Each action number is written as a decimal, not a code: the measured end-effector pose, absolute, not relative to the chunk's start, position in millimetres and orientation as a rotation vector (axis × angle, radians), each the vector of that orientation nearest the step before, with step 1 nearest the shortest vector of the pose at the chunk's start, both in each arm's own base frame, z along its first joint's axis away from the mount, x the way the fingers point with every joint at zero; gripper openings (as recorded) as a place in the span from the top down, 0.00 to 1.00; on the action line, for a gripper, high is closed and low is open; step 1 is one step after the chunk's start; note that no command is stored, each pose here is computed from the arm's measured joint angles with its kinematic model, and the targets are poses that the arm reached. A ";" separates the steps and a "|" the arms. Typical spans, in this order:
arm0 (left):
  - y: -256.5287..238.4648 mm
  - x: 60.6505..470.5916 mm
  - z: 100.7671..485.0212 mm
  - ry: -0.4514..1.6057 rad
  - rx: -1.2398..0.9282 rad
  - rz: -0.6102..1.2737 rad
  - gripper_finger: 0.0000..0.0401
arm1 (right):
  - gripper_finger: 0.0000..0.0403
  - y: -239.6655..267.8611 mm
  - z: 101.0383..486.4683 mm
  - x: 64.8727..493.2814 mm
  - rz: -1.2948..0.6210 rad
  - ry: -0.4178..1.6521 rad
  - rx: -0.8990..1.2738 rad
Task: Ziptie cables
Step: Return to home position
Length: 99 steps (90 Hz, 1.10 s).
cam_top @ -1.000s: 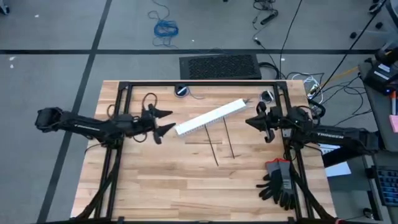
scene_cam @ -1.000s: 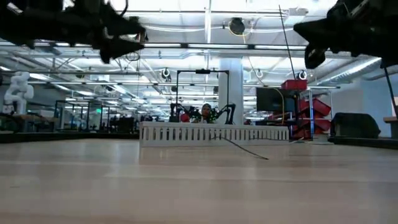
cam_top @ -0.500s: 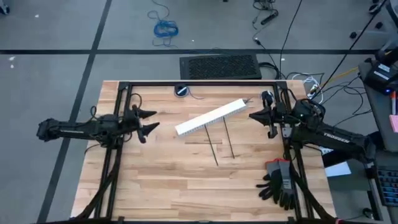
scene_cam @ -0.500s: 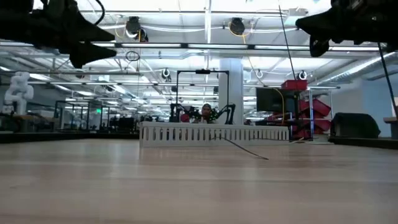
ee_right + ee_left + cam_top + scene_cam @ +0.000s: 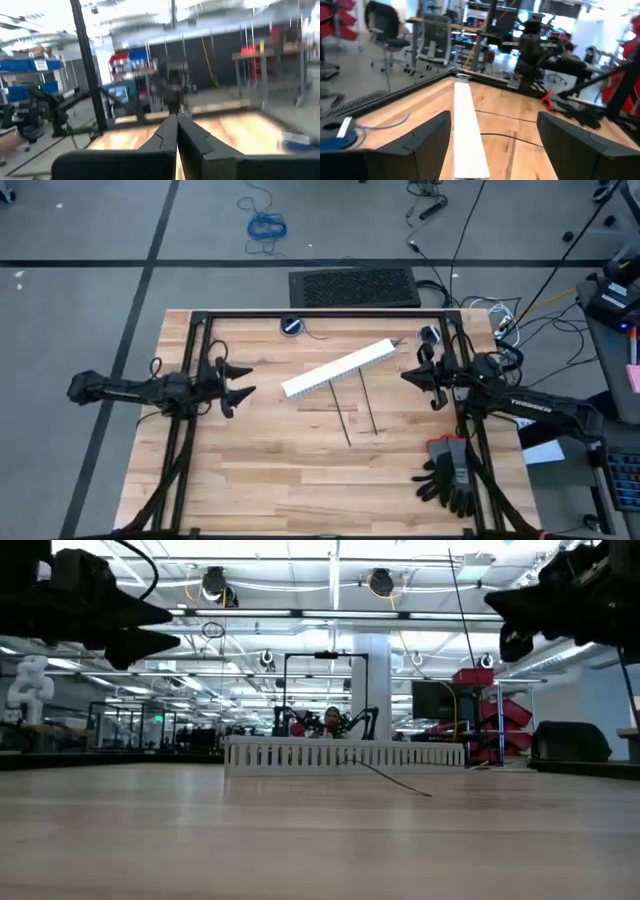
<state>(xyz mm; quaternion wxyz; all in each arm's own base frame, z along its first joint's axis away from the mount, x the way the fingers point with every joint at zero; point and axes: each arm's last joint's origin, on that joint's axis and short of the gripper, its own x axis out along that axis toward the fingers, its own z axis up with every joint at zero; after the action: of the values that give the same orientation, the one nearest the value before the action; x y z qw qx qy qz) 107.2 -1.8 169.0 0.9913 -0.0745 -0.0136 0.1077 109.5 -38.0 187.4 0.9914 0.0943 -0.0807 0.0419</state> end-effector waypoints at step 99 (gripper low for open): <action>-7.2 102.7 173.1 -0.064 -0.060 0.149 0.27 | 1.00 -62.4 196.1 93.9 0.180 -0.186 0.017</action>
<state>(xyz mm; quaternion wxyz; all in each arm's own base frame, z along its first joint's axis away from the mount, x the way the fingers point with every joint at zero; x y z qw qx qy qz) 102.7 -7.2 173.1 0.9963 -0.0300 -0.0318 0.0743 93.9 -62.4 196.1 0.9916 0.0084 -0.0925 0.0896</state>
